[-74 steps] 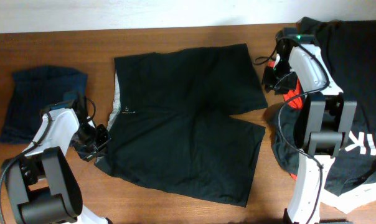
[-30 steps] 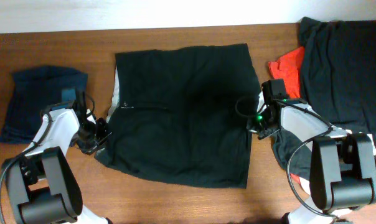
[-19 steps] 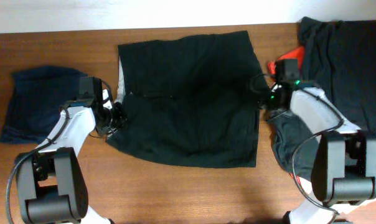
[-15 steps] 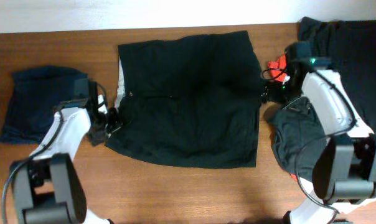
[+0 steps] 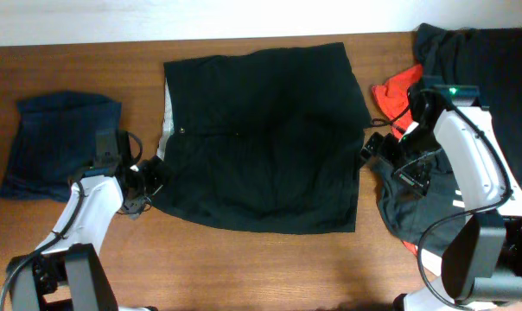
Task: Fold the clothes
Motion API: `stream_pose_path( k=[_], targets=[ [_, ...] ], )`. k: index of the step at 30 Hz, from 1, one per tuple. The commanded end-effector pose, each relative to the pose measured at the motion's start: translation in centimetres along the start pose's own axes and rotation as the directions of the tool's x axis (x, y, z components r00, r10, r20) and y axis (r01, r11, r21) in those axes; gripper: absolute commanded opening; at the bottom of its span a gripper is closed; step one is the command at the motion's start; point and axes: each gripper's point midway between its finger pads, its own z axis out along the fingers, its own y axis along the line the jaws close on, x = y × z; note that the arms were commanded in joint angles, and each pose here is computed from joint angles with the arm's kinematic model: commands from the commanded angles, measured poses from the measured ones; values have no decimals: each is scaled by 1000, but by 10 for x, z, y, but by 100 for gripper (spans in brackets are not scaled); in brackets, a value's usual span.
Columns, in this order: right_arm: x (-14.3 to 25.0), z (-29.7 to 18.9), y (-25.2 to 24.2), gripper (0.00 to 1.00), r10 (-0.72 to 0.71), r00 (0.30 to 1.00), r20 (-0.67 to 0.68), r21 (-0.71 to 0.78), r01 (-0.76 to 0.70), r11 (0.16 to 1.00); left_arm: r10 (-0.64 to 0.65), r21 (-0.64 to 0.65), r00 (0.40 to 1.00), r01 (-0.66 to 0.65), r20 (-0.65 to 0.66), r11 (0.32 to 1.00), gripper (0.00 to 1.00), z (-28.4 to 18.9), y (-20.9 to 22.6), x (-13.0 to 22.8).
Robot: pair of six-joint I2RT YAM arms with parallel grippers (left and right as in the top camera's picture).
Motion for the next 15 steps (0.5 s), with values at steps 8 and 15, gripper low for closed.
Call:
stream_pose_path(
  k=[8, 15],
  targets=[
    [29, 35, -25, 99, 64, 991, -118, 37, -60, 998, -60, -118, 986, 42, -155, 992, 1, 3, 34, 44],
    [65, 36, -32, 99, 65, 968, -243, 95, -43, 995, -107, -229, 955, 42, -276, 973, 7, -9, 57, 77]
  ],
)
